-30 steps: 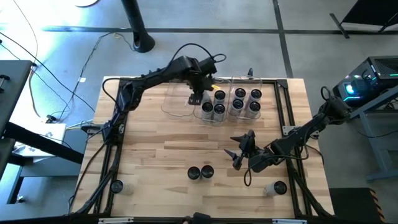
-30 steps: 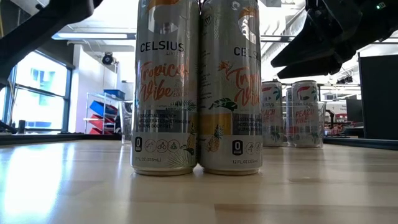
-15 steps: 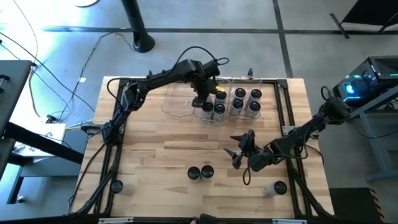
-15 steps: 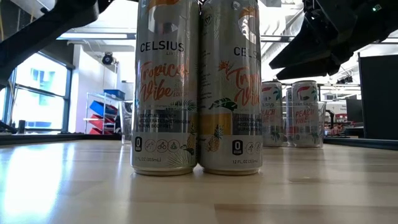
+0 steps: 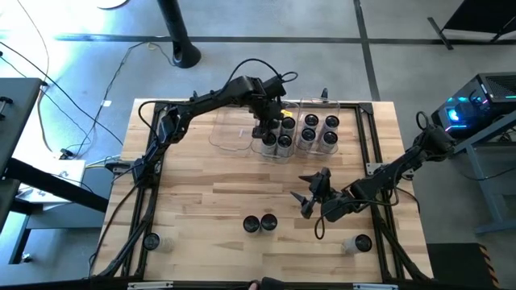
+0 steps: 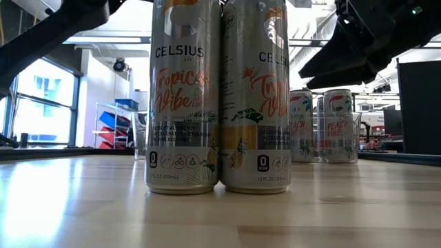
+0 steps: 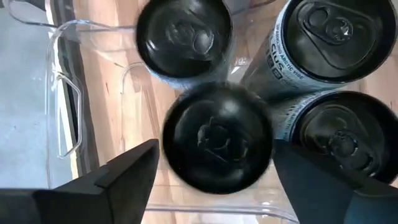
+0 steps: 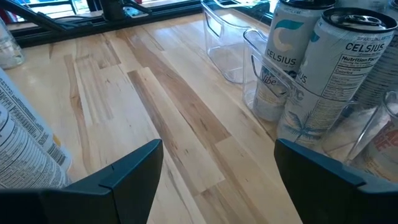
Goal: Sort soda cans
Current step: Put the white-blue soda can into the middle transparent bin
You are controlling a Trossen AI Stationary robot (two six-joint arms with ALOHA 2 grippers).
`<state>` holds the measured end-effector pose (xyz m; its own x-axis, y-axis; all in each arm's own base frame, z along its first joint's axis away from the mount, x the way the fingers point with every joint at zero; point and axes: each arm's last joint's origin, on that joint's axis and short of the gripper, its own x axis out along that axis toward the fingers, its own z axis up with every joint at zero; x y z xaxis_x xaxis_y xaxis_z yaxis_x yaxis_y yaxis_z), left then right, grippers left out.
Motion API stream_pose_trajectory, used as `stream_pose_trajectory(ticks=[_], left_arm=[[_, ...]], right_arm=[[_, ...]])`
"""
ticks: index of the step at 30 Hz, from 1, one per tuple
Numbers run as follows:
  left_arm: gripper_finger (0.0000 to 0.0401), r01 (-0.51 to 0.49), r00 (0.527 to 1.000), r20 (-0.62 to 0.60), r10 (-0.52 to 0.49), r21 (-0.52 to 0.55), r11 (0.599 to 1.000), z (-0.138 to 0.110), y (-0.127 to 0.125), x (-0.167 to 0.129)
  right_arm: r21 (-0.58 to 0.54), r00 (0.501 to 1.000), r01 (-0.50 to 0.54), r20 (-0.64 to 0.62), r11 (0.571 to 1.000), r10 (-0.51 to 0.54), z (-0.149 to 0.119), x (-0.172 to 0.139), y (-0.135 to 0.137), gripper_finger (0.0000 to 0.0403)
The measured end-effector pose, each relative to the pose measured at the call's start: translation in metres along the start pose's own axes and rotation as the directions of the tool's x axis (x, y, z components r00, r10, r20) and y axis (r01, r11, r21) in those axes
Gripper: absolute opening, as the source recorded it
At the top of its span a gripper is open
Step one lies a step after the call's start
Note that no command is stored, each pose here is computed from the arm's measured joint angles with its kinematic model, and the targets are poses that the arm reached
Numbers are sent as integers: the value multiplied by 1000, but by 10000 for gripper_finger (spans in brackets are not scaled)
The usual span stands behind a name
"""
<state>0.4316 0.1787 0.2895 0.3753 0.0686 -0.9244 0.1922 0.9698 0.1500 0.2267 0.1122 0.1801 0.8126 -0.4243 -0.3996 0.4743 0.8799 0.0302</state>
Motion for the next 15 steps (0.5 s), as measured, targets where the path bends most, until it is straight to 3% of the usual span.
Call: stream_pose_trajectory(ticks=[10,15], left_arm=[[322,5,1000,-7,-5,-10,1000,-1,-1,-3],[321,-40,999,-29,39,-16,999,-2,-5,-26]], right_arm=[[-4,1000,2,-3,1000,-2,0,0,0,302],[-17,1000,13,-5,1000,-14,-1,0,-1,302]])
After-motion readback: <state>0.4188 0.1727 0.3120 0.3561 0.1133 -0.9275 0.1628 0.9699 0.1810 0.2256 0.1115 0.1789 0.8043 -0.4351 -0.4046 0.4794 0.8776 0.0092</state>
